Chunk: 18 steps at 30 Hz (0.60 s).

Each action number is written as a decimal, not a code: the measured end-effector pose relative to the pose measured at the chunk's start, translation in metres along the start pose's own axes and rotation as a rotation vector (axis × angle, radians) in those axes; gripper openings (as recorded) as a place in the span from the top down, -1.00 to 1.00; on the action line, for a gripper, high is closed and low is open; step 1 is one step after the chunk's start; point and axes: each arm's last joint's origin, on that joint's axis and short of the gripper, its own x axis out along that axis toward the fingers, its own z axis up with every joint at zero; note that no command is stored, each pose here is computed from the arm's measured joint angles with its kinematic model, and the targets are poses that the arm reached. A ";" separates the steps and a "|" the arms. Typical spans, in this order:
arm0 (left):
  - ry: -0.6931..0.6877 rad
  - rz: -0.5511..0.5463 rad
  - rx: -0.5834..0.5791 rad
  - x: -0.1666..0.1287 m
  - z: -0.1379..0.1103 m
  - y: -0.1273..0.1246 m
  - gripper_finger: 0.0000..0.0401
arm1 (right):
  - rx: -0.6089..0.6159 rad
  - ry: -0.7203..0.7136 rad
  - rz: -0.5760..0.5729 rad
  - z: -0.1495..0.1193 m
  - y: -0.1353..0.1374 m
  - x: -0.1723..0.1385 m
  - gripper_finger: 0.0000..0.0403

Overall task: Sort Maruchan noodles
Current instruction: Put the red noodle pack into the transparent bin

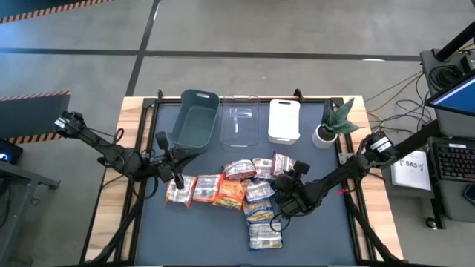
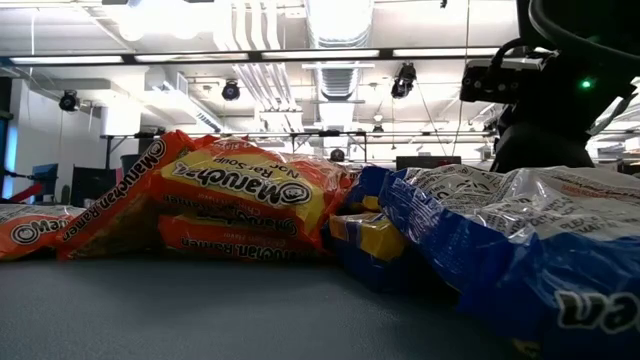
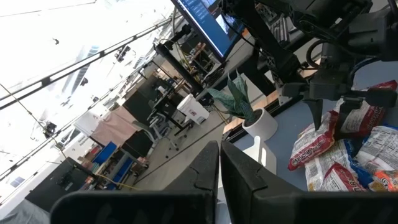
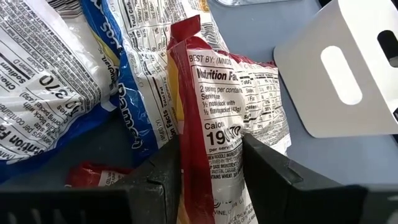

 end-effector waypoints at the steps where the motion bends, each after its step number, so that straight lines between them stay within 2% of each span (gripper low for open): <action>1: 0.000 0.000 0.000 0.000 0.000 0.000 1.00 | 0.000 0.000 -0.001 0.000 0.000 0.000 0.34; 9: 0.000 0.000 0.004 0.000 0.000 0.000 1.00 | -0.002 0.000 -0.006 0.000 -0.001 0.000 0.35; 18: 0.000 0.000 0.004 0.000 0.000 0.000 1.00 | -0.013 -0.004 -0.011 0.000 -0.001 -0.001 0.45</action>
